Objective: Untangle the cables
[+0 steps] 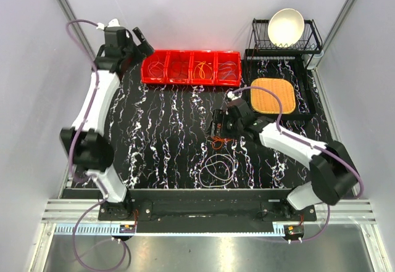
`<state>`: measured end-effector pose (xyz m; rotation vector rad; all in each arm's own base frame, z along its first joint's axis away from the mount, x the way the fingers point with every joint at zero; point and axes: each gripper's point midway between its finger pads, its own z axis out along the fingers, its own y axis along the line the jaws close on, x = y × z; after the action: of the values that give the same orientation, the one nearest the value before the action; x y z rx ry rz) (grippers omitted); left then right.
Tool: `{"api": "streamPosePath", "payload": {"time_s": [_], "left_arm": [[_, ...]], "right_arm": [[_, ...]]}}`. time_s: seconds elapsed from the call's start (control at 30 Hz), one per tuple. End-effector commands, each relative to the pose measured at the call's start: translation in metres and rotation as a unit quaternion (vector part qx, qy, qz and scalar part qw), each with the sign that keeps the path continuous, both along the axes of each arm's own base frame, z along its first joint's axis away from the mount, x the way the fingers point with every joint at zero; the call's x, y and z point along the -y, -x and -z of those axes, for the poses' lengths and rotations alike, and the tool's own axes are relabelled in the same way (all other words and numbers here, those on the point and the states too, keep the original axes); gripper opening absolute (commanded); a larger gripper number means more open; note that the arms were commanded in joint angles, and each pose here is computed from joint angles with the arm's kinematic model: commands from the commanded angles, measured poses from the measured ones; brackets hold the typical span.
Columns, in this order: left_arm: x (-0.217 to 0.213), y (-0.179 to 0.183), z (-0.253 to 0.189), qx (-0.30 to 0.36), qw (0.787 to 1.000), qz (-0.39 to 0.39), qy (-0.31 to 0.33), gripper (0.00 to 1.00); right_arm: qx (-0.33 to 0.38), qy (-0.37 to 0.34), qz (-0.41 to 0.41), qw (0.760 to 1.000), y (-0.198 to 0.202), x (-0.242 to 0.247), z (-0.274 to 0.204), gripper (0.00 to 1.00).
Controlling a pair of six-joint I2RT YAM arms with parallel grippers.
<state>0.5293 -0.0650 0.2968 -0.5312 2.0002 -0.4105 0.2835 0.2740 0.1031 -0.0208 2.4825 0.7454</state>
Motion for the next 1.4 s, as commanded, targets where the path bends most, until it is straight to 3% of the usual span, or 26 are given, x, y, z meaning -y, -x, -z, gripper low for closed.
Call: {"api": "streamPosePath", "payload": {"time_s": [0.0,0.1,0.23,0.37,0.53,0.63,0.83,1.37], "left_arm": [[0.007,0.075,-0.009,-0.027,0.997,0.016,-0.076,0.99],[0.053,0.132,0.042,-0.098,0.981,0.085,-0.143,0.98],[0.089,0.194,0.091,-0.144,0.961,0.148,-0.183,0.95],[0.122,0.236,0.120,-0.142,0.959,0.196,-0.146,0.90],[0.173,0.279,0.160,-0.126,0.936,0.306,-0.118,0.80],[0.199,0.288,0.167,-0.106,0.925,0.345,-0.121,0.72],[0.243,0.287,0.188,-0.091,0.903,0.395,-0.143,0.70],[0.300,0.248,0.230,-0.090,0.898,0.407,-0.139,0.60]], "right_arm": [[0.050,0.015,0.025,0.998,-0.005,0.014,-0.042,0.84],[0.051,0.044,0.055,0.996,-0.004,0.032,-0.039,0.84],[0.035,0.066,0.087,0.993,0.001,0.047,-0.026,0.85],[-0.007,0.058,0.105,0.993,0.012,0.048,-0.008,0.85],[-0.037,0.079,0.135,0.987,0.027,0.065,0.021,0.84],[-0.038,0.083,0.156,0.984,0.032,0.076,0.027,0.85],[-0.027,0.082,0.205,0.975,0.043,0.100,0.030,0.86],[-0.014,0.035,0.193,0.981,0.061,0.103,0.010,0.85]]}}
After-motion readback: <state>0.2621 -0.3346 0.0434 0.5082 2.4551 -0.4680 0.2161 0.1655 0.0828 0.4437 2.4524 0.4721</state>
